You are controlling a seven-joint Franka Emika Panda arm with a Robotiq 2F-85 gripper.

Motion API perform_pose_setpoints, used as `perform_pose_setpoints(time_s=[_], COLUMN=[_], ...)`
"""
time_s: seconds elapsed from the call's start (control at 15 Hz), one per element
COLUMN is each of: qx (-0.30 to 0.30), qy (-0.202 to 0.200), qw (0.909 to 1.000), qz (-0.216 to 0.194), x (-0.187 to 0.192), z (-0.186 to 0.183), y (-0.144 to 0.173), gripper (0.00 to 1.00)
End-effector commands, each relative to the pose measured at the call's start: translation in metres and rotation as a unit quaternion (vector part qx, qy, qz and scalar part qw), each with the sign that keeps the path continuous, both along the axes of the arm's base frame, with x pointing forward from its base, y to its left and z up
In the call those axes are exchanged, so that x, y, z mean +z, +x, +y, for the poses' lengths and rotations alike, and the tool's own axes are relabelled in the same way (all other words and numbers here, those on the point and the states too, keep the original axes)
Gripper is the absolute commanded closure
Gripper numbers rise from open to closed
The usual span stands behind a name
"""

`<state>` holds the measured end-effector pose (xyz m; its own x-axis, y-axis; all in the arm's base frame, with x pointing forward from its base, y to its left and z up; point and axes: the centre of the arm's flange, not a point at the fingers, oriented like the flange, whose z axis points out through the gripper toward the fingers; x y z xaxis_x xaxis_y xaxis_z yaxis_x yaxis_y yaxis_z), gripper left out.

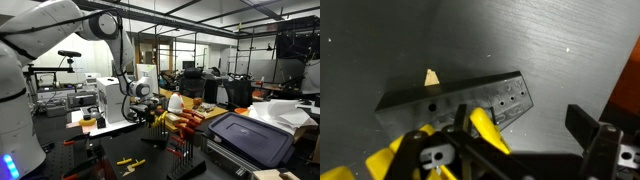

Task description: Detach the smallest yellow object from the stand and put it on the table

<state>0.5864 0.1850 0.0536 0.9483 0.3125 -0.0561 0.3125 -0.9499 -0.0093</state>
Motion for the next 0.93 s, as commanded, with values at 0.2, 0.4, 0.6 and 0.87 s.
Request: perform_pose_setpoints(time_s=[0.2,0.4,0.6,0.87], qx=[0.007,0.009,0.010,0.013], qy=[-0.002,-0.001,0.001,0.002], qw=[0.9999,0.9999,0.9999,0.9999], qz=[0.007,0.007,0.005,0.004], x=[0.0002,-0.0017,-0.0022,-0.0020], z=[0.0003,-0.0005,-0.0025,-0.0048], y=[0.0065,0.0070,0.0085,0.0101], gripper=[0.26,0.51,0.72,0.99])
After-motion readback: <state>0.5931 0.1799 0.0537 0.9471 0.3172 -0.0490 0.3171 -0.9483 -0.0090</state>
